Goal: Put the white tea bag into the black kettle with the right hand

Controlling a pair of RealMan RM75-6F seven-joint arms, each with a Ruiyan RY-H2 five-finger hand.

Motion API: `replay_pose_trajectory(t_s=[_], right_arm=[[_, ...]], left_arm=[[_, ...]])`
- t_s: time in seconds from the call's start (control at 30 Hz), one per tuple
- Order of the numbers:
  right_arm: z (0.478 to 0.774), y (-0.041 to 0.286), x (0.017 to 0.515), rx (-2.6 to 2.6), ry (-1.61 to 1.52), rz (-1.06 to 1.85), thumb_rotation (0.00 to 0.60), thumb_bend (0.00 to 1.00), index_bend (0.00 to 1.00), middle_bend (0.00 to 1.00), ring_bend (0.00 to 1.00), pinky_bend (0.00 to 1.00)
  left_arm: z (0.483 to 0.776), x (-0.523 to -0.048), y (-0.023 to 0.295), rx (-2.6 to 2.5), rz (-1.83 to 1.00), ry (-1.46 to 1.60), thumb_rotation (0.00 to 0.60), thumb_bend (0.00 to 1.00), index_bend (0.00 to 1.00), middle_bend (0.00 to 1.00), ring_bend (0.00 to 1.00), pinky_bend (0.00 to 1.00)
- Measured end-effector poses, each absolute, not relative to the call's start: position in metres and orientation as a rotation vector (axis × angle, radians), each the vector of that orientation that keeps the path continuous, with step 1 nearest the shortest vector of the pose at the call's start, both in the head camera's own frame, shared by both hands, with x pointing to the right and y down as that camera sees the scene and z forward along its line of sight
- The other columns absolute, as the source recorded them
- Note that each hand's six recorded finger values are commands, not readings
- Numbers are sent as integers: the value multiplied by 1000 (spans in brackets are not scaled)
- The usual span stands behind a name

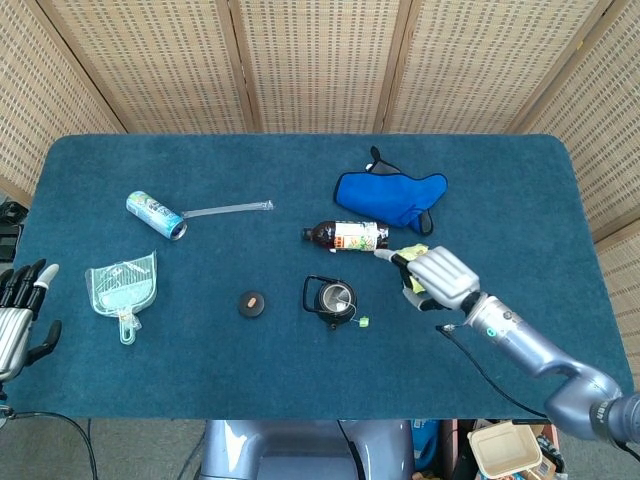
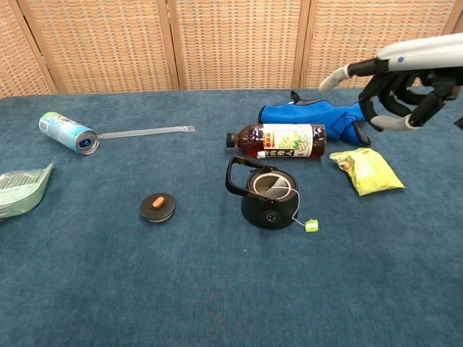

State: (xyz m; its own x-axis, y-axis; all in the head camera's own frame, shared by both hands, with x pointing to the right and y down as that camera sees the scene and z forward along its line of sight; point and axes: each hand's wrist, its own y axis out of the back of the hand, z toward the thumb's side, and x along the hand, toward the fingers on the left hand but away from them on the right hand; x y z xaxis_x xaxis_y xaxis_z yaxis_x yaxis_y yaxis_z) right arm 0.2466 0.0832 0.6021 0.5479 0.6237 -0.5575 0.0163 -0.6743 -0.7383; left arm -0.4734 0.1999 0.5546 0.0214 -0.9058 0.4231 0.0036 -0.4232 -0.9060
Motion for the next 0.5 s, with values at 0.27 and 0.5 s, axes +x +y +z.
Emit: replay_pose_trajectory(t_s=[0.27, 0.5], right_arm=[[585, 100, 311, -1952, -865, 1194, 464, 596, 0, 386, 382, 509], [579, 118, 346, -1844, -1020, 1280, 357, 574, 0, 207, 163, 315]], left_arm=[[554, -475, 207, -1509, -1511, 1012, 600, 479, 29, 0, 0, 0], [551, -474, 212, -1492, -1500, 1050, 600, 479, 29, 0, 0, 0]])
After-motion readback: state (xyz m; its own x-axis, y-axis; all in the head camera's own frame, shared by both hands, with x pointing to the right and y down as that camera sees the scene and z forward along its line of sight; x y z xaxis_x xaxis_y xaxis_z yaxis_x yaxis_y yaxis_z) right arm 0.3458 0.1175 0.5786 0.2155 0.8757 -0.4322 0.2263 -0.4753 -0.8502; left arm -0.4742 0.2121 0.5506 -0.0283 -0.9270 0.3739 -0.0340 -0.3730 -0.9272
